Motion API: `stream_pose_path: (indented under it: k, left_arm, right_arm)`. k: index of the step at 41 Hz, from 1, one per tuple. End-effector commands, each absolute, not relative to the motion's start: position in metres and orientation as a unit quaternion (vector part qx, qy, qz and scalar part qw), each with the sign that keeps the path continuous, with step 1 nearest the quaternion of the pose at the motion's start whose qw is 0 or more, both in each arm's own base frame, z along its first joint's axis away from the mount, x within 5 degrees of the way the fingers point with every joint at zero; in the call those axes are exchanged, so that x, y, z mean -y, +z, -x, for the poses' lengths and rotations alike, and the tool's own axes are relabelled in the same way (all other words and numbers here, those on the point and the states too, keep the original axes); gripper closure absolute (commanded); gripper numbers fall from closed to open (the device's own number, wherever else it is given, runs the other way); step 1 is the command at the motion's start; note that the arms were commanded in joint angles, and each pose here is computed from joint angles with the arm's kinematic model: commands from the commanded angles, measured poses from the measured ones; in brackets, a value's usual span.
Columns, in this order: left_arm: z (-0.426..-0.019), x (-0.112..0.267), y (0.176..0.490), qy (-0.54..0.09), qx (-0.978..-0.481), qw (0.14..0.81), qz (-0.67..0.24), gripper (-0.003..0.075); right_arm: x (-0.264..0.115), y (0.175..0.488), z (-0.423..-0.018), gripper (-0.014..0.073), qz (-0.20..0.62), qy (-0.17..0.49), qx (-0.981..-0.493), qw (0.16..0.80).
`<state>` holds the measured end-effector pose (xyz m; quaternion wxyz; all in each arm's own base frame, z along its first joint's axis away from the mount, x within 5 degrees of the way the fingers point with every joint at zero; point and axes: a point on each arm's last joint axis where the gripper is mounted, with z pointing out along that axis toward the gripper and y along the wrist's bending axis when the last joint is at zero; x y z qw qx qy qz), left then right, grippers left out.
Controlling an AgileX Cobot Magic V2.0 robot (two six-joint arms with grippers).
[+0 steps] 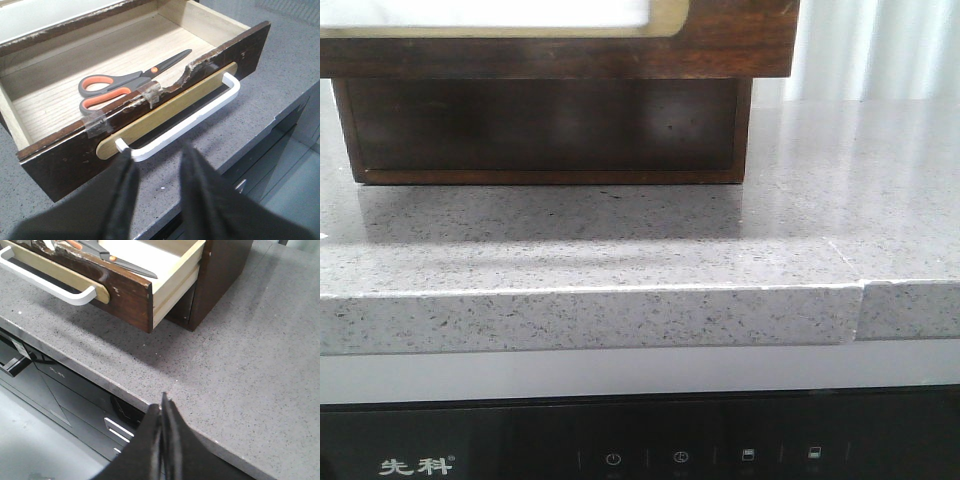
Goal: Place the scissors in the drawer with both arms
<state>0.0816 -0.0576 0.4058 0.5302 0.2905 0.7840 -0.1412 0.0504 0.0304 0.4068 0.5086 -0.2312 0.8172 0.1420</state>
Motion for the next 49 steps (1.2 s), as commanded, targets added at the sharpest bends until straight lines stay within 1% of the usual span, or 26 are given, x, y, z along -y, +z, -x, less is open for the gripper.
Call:
stream_pose_path:
  k: [1,2,4,9,40,43,49]
  left_arm:
    - [-0.082,0.06,0.42,-0.163,-0.758,0.567,-0.279,0.072]
    - [-0.082,0.06,0.42,-0.164,-0.758,0.567,-0.279,0.0739]
    - [-0.082,0.06,0.42,-0.166,-0.758,0.566,-0.278,0.0741]
    - [-0.082,0.061,0.42,-0.173,-0.761,0.564,-0.271,0.0741]
    - [-0.082,0.06,0.419,-0.171,-0.762,0.565,-0.268,0.0741]
    - [-0.084,0.057,0.42,-0.163,-0.762,0.574,-0.253,0.0741]
    - [-0.088,0.045,0.417,-0.134,-0.75,0.616,-0.198,0.0741]
  right_arm:
    - [-0.03,0.419,-0.053,0.0661,0.222,0.145,-0.795,0.546]
    - [-0.03,0.419,-0.053,0.0662,0.222,0.145,-0.795,0.546]
    - [-0.03,0.419,-0.053,0.0662,0.222,0.145,-0.794,0.547]
    - [-0.03,0.419,-0.053,0.0662,0.221,0.145,-0.794,0.548]
    - [-0.03,0.418,-0.053,0.0662,0.222,0.144,-0.796,0.544]
    - [-0.03,0.418,-0.053,0.0662,0.222,0.144,-0.796,0.544]
    - [-0.03,0.418,-0.053,0.0662,0.222,0.144,-0.796,0.544]
